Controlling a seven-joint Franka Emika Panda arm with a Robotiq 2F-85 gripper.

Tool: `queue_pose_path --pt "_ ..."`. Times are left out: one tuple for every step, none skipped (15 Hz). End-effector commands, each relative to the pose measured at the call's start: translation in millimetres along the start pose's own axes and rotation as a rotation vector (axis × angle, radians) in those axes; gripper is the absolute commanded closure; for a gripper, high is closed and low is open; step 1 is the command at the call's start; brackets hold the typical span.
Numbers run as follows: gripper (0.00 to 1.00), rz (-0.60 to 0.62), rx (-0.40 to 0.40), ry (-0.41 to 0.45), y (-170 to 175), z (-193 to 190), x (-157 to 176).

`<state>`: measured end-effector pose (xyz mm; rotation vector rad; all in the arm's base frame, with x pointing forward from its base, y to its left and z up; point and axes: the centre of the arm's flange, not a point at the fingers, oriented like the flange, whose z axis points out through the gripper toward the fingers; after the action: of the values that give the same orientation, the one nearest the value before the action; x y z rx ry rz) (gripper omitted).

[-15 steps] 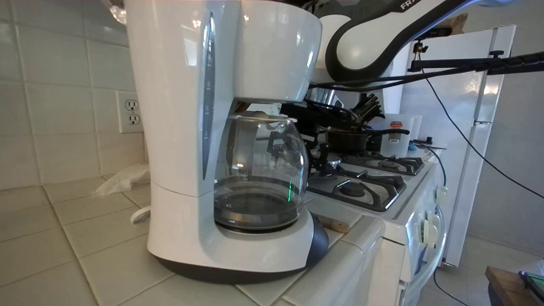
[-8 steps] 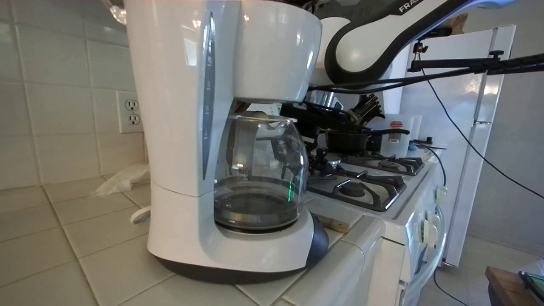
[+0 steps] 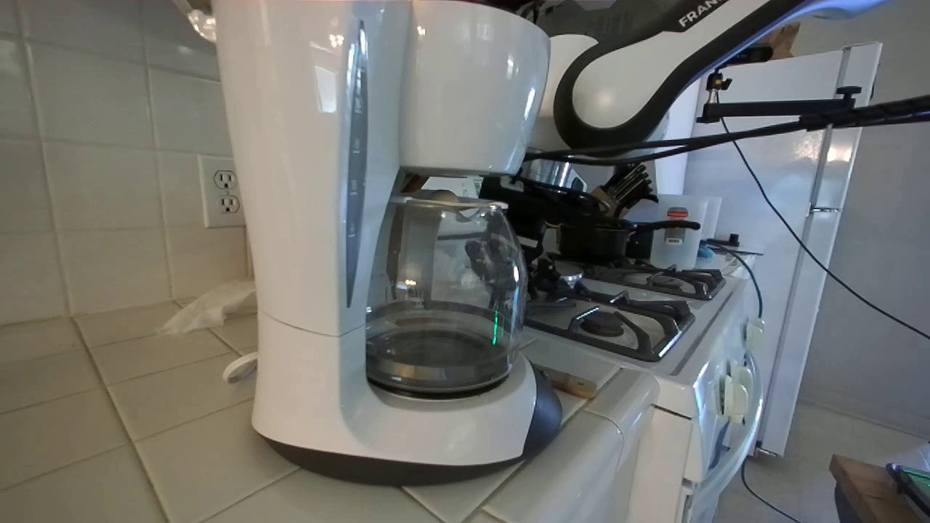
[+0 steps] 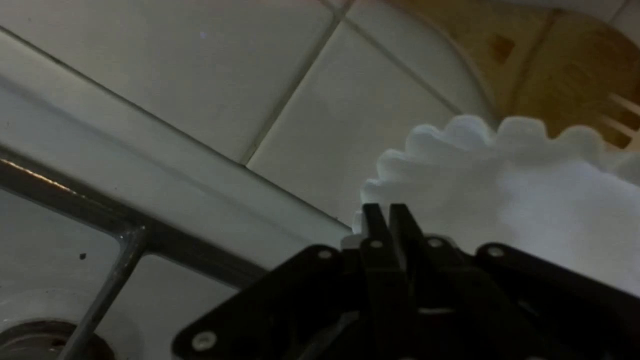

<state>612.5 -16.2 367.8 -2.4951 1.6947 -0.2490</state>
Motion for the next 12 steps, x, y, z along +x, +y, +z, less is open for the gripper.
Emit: queue_pose_path --pt "1.0 0.009 0.011 0.007 -2.3 4.3 -0.5" --pt "0.96 0.009 0.01 0.007 -2.3 4.7 -0.4" --pt "0.95 0.01 0.008 0.007 -2.2 5.1 -0.5" --pt "0.95 0.011 0.006 0.008 -2.2 5.4 -0.7" --pt "0.94 0.012 0.006 0.009 -2.4 5.4 -0.7" --pt "0.94 0.016 0.006 0.009 -2.7 4.9 -0.7" --pt "0.95 0.016 0.008 0.008 -3.3 4.0 -0.7" --pt "0.95 0.016 0.013 0.004 -4.7 2.5 -1.1" --pt "0.97 0.014 0.018 0.003 -6.6 1.4 -1.7" --pt "0.97 0.013 0.024 0.004 -8.9 1.0 -2.4" --pt "0.97 0.011 0.028 0.006 -11.2 2.3 -3.1" --pt "0.97 0.009 0.035 0.005 -13.1 3.8 -3.7"
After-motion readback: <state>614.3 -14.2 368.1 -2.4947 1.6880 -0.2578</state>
